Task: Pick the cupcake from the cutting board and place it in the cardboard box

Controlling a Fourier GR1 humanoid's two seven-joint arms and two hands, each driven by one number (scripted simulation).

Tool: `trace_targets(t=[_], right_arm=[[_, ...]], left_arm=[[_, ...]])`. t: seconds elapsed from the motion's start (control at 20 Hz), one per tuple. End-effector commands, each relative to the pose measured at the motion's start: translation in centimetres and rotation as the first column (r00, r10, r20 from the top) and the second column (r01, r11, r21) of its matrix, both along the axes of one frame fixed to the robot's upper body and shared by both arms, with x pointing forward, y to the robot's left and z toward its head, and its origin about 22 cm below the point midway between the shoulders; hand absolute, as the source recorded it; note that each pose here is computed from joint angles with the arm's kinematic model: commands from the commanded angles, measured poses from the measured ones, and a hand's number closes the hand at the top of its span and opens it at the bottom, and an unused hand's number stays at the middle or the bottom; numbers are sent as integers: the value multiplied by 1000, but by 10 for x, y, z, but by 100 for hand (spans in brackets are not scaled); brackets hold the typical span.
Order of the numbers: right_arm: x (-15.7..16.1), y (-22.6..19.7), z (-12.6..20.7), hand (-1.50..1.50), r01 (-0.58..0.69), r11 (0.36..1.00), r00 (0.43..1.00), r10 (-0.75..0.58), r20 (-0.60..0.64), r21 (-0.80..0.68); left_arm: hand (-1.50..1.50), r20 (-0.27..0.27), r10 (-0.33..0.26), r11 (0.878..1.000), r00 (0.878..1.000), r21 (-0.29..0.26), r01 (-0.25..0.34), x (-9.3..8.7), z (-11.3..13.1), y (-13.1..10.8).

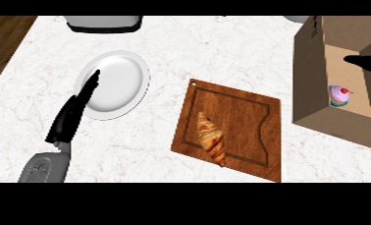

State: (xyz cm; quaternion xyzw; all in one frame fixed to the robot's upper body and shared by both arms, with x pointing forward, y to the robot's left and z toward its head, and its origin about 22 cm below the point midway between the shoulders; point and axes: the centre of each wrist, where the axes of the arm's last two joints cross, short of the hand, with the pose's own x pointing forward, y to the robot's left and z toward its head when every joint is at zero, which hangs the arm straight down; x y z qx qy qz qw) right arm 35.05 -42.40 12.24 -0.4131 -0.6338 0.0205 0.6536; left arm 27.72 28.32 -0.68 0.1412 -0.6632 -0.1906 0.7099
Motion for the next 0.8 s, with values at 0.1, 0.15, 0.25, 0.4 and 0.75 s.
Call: trace_targets(t=[0.1,0.15,0.25,0.4,0.75], right_arm=[[-22,-47,-8,-150,88,981,972,-123,202,174],[-31,-54,-26,-150,87,982,966,-124,229,166],[-42,-77,-6,-150,98,984,954,-136,265,151],[-63,-96,-40,-150,124,975,929,-179,323,184],[-108,-143,-50,-150,184,963,882,-251,400,198]], left_arm=[[0,5,1,1000,1000,5,-1,-5,0,3],[0,4,8,1000,1000,-1,-8,-8,-4,1],[0,8,0,1000,1000,5,0,-4,1,-4],[0,1,13,1000,1000,-6,-13,9,10,-5],[0,5,-12,1000,1000,-6,12,6,12,2]])
